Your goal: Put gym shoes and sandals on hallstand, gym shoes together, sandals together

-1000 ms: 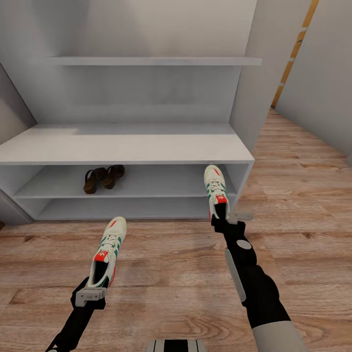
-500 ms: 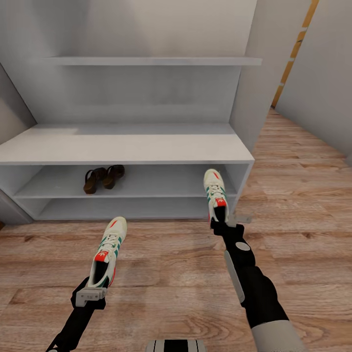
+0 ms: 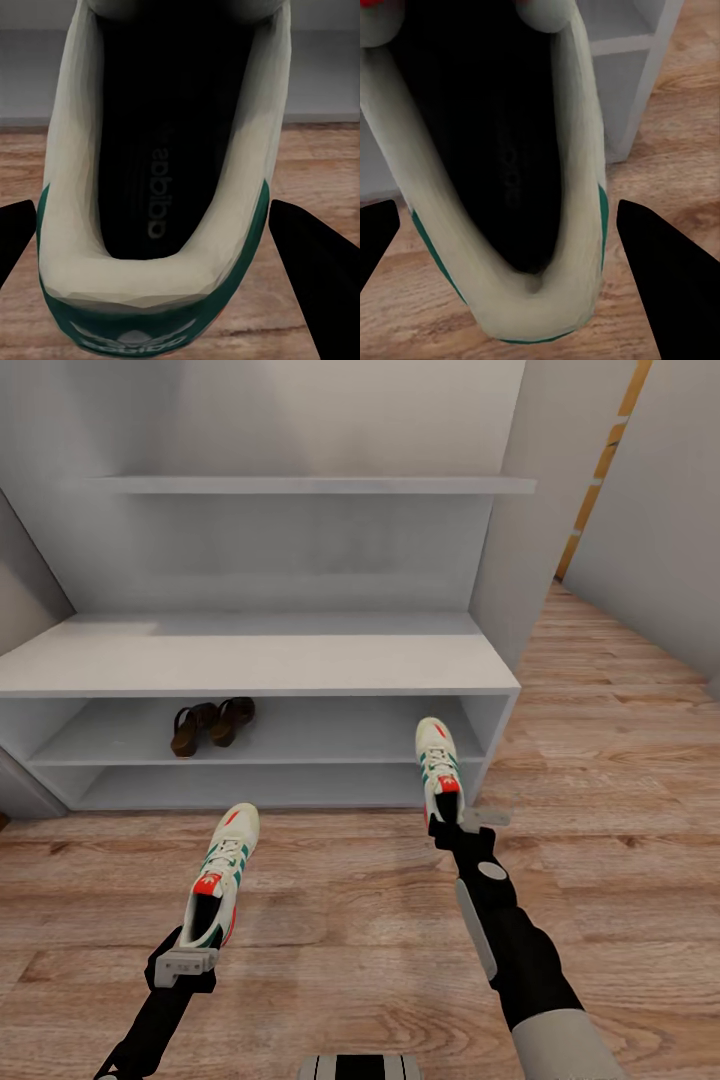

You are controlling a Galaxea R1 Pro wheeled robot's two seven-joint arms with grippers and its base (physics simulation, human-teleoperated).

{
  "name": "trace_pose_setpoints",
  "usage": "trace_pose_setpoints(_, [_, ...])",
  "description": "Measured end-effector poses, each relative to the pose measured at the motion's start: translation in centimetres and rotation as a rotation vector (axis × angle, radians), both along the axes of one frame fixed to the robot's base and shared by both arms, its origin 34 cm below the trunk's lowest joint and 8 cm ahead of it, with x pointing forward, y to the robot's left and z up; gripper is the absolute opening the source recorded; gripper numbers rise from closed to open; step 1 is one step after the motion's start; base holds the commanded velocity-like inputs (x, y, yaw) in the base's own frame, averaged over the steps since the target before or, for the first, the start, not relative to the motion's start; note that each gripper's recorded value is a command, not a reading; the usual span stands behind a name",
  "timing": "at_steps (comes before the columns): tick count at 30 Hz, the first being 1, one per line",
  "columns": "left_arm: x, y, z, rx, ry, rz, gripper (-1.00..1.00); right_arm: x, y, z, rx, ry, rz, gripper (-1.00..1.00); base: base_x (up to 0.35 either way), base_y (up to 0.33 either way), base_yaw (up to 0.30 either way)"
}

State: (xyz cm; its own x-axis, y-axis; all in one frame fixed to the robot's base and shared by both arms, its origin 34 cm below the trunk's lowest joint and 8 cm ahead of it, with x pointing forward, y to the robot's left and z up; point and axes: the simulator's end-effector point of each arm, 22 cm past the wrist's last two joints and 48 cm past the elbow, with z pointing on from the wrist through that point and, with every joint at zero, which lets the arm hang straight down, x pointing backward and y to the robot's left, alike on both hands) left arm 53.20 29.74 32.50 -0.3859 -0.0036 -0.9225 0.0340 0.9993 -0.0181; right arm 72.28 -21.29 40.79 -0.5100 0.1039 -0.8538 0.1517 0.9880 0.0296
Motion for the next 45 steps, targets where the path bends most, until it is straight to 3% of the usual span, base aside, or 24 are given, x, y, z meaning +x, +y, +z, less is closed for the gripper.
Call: trace_pose_setpoints(45, [0.35, -0.51, 0.67, -0.004, -0.021, -0.019, -1.0, 0.3, -0.88, -0.64, 0.006, -0.014, -0.017, -1.0, 0.041, 0.0, 0.0])
